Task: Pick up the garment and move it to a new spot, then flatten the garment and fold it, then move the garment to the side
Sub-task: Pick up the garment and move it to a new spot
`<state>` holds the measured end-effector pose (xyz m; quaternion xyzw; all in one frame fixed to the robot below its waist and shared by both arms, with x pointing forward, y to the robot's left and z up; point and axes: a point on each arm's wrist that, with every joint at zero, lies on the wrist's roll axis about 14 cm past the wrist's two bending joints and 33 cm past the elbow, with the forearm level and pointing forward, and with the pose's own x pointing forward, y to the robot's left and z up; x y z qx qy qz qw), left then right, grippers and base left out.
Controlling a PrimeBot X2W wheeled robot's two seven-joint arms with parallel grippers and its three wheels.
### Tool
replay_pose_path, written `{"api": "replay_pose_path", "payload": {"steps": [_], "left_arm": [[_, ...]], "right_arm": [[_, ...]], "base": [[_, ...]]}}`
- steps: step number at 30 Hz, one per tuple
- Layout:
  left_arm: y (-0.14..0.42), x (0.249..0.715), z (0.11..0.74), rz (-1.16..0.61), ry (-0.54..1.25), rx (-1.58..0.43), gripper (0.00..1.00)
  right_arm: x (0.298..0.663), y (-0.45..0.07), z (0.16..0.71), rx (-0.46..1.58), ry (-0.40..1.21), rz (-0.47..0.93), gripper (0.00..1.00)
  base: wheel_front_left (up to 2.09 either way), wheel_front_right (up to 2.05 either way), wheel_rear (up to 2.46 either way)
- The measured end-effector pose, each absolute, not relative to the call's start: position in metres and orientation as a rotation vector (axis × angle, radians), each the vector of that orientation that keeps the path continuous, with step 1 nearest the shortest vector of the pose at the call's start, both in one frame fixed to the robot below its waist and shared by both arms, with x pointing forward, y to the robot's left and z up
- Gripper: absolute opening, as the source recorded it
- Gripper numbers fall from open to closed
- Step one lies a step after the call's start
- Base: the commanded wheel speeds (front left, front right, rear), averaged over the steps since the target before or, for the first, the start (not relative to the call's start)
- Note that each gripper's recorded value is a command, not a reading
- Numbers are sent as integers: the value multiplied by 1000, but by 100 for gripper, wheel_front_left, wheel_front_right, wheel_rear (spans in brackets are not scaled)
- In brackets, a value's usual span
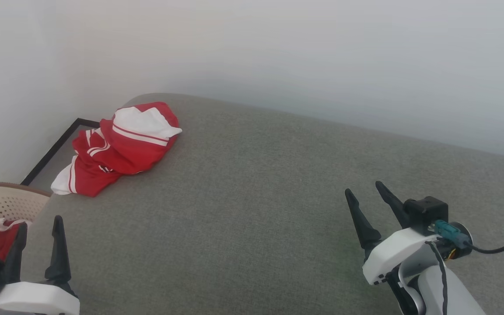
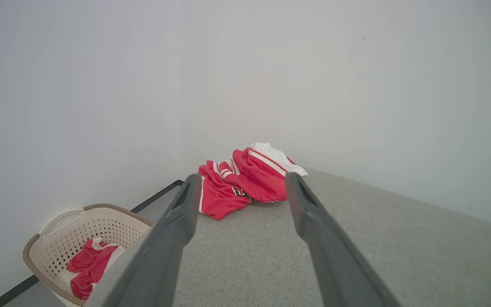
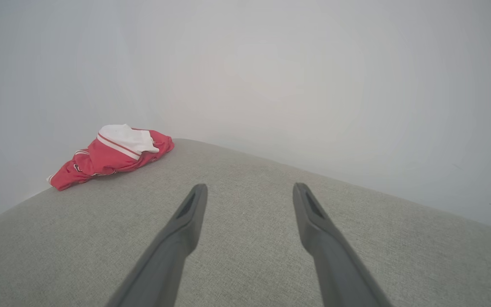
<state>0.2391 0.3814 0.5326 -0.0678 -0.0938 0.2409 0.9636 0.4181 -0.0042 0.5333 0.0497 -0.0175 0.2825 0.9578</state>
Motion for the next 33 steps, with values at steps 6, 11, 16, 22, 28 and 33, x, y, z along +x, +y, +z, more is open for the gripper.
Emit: {"api": "replay_pose_path", "payload": {"steps": [6,11,16,22,28,33], "left_arm": [[386,240,531,506,-176,-162,100],[395,260,542,490,-152,-158,100],[410,295,559,468,-132,-154,100],[428,354,579,448,-111,-138,100],[440,418,562,439,0,-147,100],[439,467,513,433,197,-160,100]], "right_arm": [[423,-8,531,108,-34,559,100],[429,-14,528,103,-26,546,100],[442,-22,530,89,-33,528,100],[463,-42,525,67,-27,484,100],[489,-66,509,49,-5,425,100],[506,-85,485,26,39,381,100]], "base": [[0,0,0],[0,0,0],[0,0,0],[0,0,0],[0,0,0],[0,0,0]]}}
